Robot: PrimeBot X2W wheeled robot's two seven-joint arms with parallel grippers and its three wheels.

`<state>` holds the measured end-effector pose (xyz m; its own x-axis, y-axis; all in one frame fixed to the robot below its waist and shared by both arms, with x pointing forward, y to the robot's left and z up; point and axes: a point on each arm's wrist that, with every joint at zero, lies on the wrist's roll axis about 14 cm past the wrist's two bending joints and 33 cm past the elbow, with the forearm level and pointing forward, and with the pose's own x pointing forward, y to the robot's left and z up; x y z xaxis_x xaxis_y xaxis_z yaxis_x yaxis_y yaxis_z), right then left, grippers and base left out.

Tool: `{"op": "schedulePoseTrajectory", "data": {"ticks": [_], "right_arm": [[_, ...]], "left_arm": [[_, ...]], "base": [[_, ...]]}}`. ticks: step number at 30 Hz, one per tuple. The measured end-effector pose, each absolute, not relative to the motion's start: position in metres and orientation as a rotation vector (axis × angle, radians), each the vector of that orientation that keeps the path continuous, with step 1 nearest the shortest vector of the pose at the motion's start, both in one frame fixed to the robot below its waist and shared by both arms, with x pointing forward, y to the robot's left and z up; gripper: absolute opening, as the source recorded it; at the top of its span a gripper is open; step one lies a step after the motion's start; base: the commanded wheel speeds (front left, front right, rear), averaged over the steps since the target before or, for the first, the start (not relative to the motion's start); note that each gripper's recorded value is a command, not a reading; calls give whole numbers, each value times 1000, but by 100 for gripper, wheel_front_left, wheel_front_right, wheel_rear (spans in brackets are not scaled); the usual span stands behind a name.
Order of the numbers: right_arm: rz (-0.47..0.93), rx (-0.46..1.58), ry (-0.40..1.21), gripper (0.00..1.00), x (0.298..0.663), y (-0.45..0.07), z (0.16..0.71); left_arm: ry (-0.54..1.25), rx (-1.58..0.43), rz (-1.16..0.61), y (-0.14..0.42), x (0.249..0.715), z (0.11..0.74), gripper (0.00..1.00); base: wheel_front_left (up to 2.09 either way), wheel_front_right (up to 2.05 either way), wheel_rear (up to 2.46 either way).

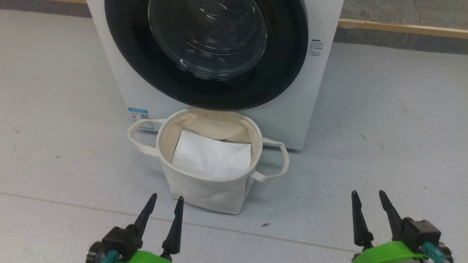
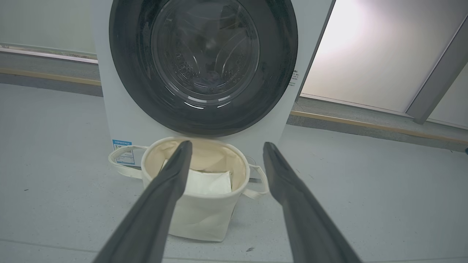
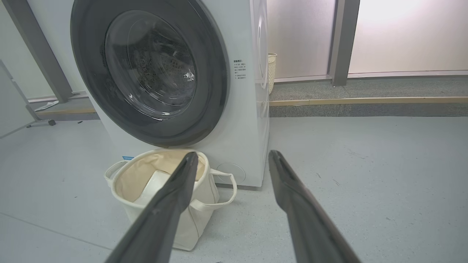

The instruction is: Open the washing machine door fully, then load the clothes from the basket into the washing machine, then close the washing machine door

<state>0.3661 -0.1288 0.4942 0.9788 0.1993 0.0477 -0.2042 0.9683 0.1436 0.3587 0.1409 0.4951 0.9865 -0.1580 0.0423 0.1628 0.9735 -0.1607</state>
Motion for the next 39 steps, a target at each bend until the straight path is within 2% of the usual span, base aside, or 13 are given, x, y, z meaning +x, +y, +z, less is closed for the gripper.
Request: {"op": "schedulePoseTrajectory", "data": {"ticks": [39], "right_arm": [[204,147,-45,100,365,-129,498]], "left_arm": [[-25,-163,-159,142,356,494,100]], "base": [[0,0,0]]}}
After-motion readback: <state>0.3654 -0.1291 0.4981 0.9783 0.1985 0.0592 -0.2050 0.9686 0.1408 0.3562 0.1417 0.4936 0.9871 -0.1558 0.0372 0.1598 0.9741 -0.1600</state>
